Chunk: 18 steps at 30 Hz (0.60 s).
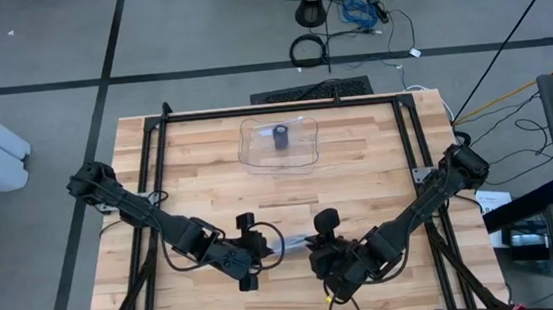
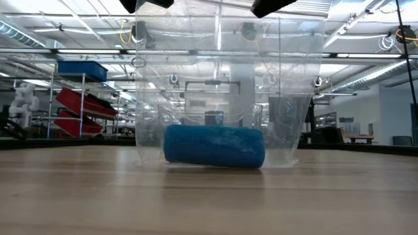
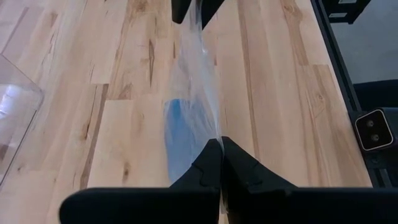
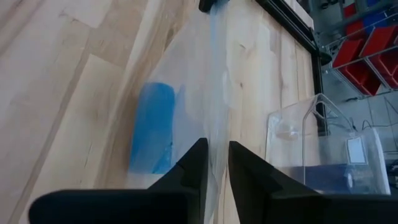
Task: Roll bandage
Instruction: Close the transparent zip bag
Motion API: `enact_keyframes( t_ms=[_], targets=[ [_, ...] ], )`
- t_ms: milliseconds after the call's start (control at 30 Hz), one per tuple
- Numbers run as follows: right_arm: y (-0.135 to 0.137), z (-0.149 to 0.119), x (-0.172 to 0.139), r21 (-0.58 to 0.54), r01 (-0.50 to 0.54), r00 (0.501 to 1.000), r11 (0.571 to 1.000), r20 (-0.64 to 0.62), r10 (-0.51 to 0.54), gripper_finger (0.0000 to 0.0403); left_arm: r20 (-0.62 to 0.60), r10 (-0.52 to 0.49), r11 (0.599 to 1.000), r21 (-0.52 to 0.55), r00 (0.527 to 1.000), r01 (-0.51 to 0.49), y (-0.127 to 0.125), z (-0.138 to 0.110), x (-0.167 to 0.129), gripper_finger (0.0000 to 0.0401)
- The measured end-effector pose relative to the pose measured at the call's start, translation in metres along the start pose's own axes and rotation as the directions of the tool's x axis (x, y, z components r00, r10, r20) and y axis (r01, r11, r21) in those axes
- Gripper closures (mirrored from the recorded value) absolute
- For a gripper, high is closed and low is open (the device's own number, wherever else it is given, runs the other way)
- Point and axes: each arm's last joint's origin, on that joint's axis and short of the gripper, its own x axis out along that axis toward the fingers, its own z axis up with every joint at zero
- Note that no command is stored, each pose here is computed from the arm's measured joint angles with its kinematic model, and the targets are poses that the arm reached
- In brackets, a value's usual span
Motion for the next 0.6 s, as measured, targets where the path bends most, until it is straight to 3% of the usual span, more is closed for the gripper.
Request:
enact_keyframes(
  t_ms=[600],
  targets=[
    [-0.0045,-0.0002,0.0067,-0.014,0.002,1.0,1.0,-0.016,-0.002,0.0361,0.001,0.0,1.0,-0.001,1.0,0.0,0.0,0.0001,0.0,0.0401]
  ],
)
